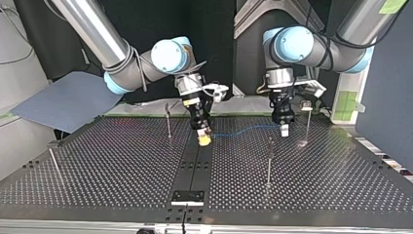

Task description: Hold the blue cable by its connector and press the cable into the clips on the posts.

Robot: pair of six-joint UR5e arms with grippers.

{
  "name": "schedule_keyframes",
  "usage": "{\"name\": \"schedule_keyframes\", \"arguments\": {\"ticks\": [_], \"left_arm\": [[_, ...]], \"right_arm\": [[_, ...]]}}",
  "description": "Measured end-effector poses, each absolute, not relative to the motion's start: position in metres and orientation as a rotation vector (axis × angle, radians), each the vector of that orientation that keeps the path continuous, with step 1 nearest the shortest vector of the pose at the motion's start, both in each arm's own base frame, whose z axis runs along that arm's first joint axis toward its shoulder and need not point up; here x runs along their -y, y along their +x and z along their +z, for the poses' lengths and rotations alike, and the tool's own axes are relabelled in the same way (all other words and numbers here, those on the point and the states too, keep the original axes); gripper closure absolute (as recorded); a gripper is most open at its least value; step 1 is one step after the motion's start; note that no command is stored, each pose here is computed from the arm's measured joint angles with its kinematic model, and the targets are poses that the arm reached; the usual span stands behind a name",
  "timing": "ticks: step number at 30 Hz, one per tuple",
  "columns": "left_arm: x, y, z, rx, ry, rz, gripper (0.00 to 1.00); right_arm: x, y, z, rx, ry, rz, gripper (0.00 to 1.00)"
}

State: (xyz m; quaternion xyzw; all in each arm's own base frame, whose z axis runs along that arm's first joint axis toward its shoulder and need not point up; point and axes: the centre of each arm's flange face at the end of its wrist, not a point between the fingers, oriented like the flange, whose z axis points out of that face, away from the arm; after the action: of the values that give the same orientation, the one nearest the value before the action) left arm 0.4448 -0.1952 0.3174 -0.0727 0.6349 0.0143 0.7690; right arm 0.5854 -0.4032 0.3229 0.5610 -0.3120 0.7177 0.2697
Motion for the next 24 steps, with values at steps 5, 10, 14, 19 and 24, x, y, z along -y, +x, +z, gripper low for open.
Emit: {"name": "schedule_keyframes", "arguments": {"ticks": [5,10,14,19,24], "left_arm": [[0.193,0.449,0.321,-1.370,-0.154,0.026,0.98],[0.192,0.454,0.328,-1.357,-0.154,0.019,0.95],[0.191,0.458,0.334,-1.349,-0.156,0.013,0.95],[0.190,0.464,0.337,-1.348,-0.155,0.011,0.95],[0.189,0.470,0.337,-1.353,-0.155,0.012,0.95]], "right_arm": [[0.407,0.586,0.326,0.838,1.506,1.940,1.00],[0.409,0.590,0.334,0.826,1.505,1.952,1.00],[0.408,0.593,0.341,0.815,1.499,1.966,1.00],[0.410,0.596,0.348,0.807,1.487,1.977,1.00],[0.415,0.597,0.349,0.806,1.483,1.977,1.00]]}}
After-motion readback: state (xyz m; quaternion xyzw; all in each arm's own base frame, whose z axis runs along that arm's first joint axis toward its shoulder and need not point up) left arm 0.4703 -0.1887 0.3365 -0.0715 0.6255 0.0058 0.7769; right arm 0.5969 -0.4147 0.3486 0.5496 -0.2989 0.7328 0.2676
